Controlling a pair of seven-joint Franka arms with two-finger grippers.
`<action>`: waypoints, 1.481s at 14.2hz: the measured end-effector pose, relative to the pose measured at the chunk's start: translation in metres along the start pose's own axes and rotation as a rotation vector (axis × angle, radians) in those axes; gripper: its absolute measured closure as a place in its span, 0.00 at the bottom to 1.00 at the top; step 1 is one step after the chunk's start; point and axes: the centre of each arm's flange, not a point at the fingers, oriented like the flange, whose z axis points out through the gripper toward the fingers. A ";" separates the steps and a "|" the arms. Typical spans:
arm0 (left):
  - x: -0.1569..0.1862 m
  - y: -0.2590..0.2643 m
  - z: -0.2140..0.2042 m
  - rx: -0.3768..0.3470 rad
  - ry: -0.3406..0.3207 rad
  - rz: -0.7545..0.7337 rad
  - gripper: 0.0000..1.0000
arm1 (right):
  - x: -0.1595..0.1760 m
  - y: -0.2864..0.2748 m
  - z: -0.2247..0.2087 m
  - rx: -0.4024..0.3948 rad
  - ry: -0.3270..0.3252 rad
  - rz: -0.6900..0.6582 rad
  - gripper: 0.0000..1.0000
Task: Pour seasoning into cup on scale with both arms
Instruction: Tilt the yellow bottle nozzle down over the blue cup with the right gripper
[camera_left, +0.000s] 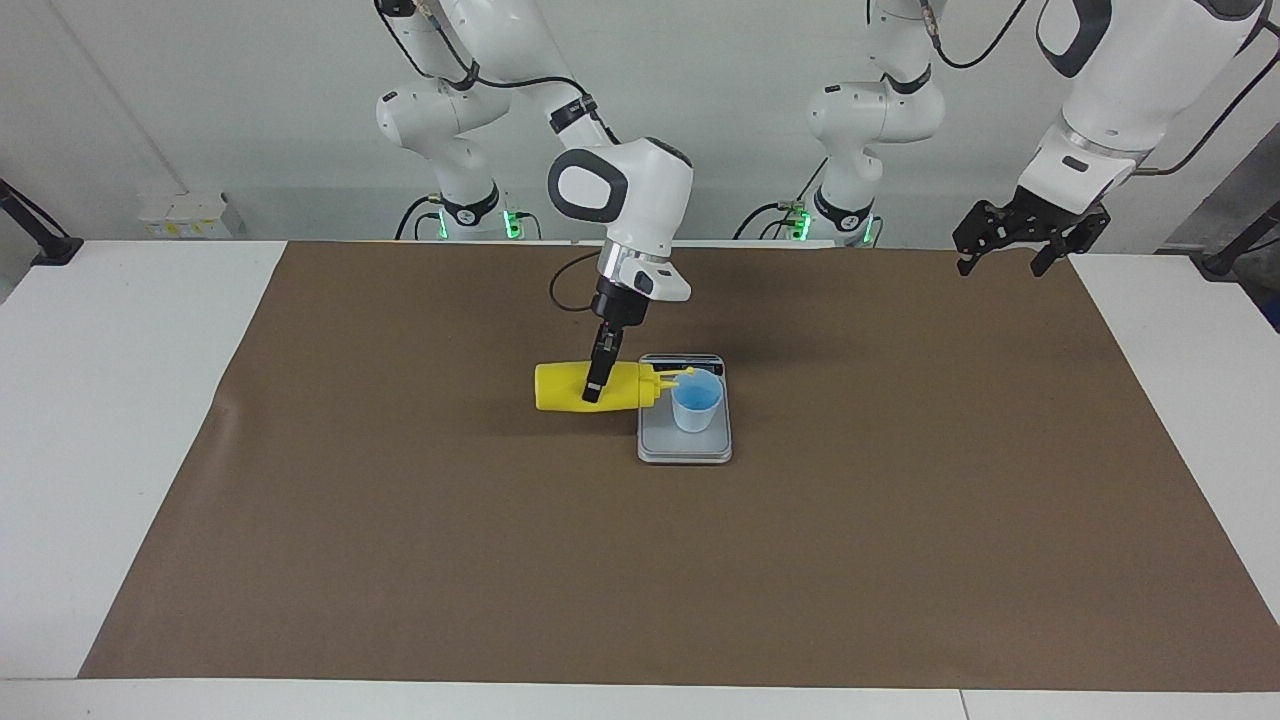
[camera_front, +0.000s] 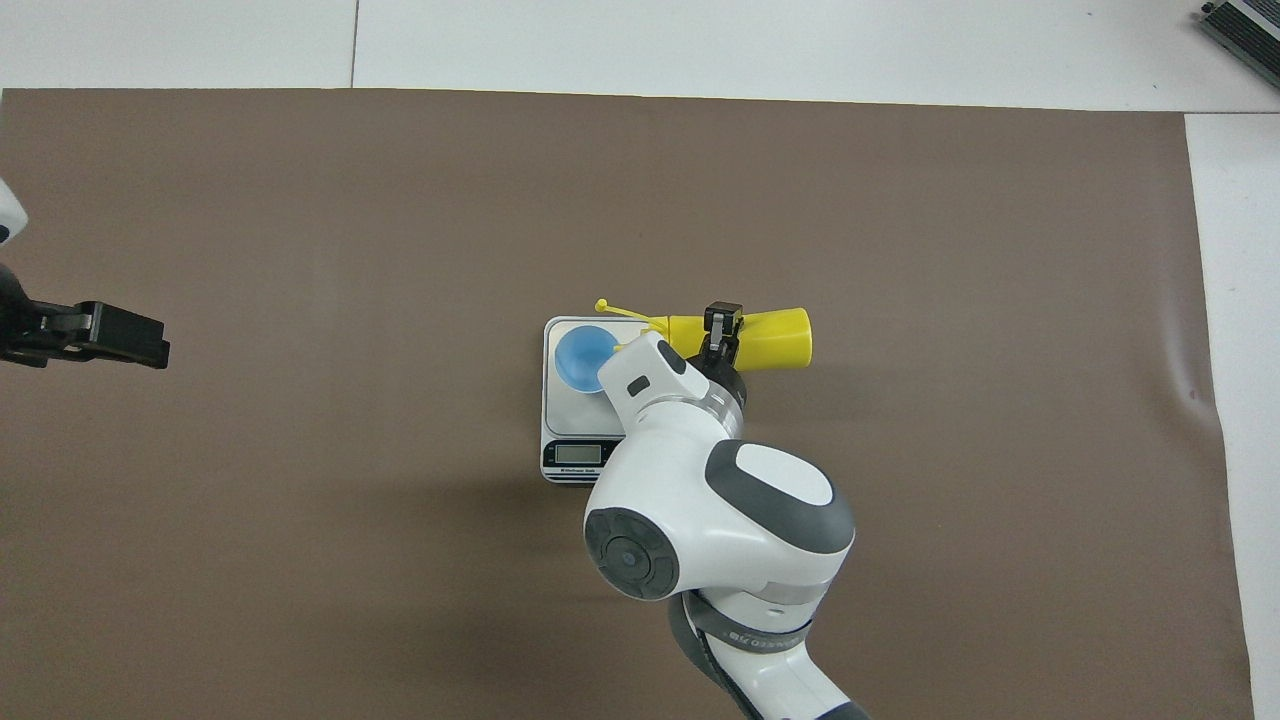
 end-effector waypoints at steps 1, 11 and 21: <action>0.000 0.000 0.000 0.000 0.000 0.000 0.00 | 0.003 -0.003 0.000 -0.014 -0.002 -0.001 0.56; 0.000 0.000 0.000 0.000 0.000 0.000 0.00 | 0.013 -0.018 0.001 -0.130 -0.022 0.001 0.56; 0.000 0.000 0.000 0.000 0.000 0.000 0.00 | 0.013 -0.029 0.006 -0.175 -0.034 0.008 0.56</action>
